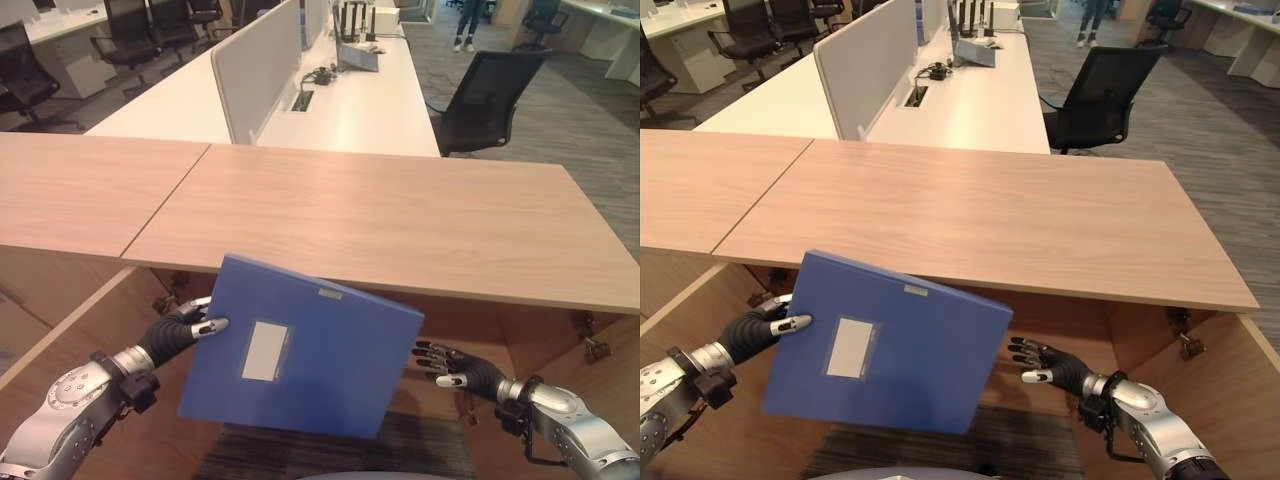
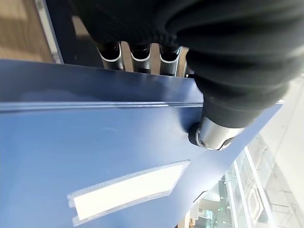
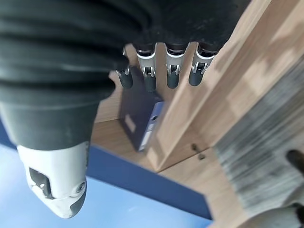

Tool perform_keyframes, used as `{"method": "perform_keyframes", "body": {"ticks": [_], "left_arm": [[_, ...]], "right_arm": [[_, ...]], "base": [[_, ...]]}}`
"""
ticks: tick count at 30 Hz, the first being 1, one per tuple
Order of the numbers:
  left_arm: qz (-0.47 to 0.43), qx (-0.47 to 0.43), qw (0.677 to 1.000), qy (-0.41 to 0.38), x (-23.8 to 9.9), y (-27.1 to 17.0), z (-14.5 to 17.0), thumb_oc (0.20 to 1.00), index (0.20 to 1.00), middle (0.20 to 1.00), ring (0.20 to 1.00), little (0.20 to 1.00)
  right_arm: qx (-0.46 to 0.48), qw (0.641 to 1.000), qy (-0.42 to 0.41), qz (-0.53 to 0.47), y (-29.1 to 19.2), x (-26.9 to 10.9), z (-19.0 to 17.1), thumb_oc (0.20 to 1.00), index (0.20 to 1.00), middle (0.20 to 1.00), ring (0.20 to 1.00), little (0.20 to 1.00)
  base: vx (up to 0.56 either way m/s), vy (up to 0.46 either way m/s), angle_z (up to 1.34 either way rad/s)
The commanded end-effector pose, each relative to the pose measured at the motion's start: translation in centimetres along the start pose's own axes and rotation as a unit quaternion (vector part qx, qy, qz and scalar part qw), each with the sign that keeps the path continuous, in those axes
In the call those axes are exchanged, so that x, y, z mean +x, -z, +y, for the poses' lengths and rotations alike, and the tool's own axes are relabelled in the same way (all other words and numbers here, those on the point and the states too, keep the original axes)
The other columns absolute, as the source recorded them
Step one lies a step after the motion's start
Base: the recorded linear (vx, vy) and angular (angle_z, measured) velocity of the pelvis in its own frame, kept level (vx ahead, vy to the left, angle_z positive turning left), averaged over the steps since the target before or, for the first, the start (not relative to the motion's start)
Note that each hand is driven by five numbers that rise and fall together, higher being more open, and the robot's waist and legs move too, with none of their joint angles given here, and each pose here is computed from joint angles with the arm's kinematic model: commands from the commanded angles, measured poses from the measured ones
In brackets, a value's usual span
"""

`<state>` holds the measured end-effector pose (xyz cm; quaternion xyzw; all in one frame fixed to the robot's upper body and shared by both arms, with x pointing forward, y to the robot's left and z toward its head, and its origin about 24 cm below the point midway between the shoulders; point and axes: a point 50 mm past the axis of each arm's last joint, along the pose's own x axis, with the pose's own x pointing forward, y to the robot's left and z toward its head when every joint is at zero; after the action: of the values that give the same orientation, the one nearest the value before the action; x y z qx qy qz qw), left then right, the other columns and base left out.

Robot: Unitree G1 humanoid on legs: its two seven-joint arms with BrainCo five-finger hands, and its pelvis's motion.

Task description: Put the empty folder in the office cabinet

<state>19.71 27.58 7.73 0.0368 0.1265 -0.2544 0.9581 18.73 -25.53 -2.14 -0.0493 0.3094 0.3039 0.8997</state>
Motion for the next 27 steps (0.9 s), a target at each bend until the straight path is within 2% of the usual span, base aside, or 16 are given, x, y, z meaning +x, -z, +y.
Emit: {"method": "perform_keyframes", "body": {"ticks": [1,8,11,15,21,25,27], "left_arm": [[-0.069,0.068,0.995,-0.013,-0.2,-3.4,1.4,0.200,0.200,0.200,0.200,0.200],[-0.049,0.109,0.993,-0.018,-0.6,-3.6,1.8,0.200,0.200,0.200,0.200,0.200],[-0.009,0.207,0.978,-0.004,-1.0,-4.3,1.7,0.200,0.200,0.200,0.200,0.200],[0.056,0.349,0.936,-0.001,-1.2,-4.0,1.8,0.200,0.200,0.200,0.200,0.200],[0.060,0.379,0.923,-0.027,-0.9,-2.6,1.4,0.200,0.200,0.200,0.200,0.200],[-0.035,0.330,0.943,-0.036,0.8,-3.5,-0.9,0.200,0.200,0.200,0.200,0.200],[-0.052,0.328,0.942,-0.037,0.9,-3.9,-1.3,0.200,0.200,0.200,0.200,0.200]], "right_arm": [[-0.069,0.998,0.006,0.015,-1.0,0.5,-1.1,1.000,1.000,1.000,1.000,1.000],[-0.083,0.995,0.048,0.029,-0.8,-0.5,-2.5,1.000,1.000,1.000,1.000,1.000],[-0.100,0.992,0.072,0.013,-1.8,-1.3,-3.2,1.000,1.000,1.000,1.000,1.000],[-0.162,0.982,0.099,-0.018,-4.6,-2.5,-4.0,1.000,1.000,1.000,1.000,1.000],[-0.215,0.968,0.097,-0.085,-7.9,-2.5,-2.6,1.000,1.000,1.000,1.000,1.000],[-0.274,0.954,0.082,-0.085,-8.3,0.0,-0.4,1.000,1.000,1.000,1.000,1.000],[-0.277,0.954,0.075,-0.086,-8.2,0.7,0.1,1.000,1.000,1.000,1.000,1.000]], "base": [[0.00,0.000,0.00],[0.00,0.000,0.00],[0.00,0.000,0.00],[0.01,-0.003,-0.03],[0.00,0.000,-0.01],[0.00,0.000,0.00],[0.00,-0.001,-0.02]]}}
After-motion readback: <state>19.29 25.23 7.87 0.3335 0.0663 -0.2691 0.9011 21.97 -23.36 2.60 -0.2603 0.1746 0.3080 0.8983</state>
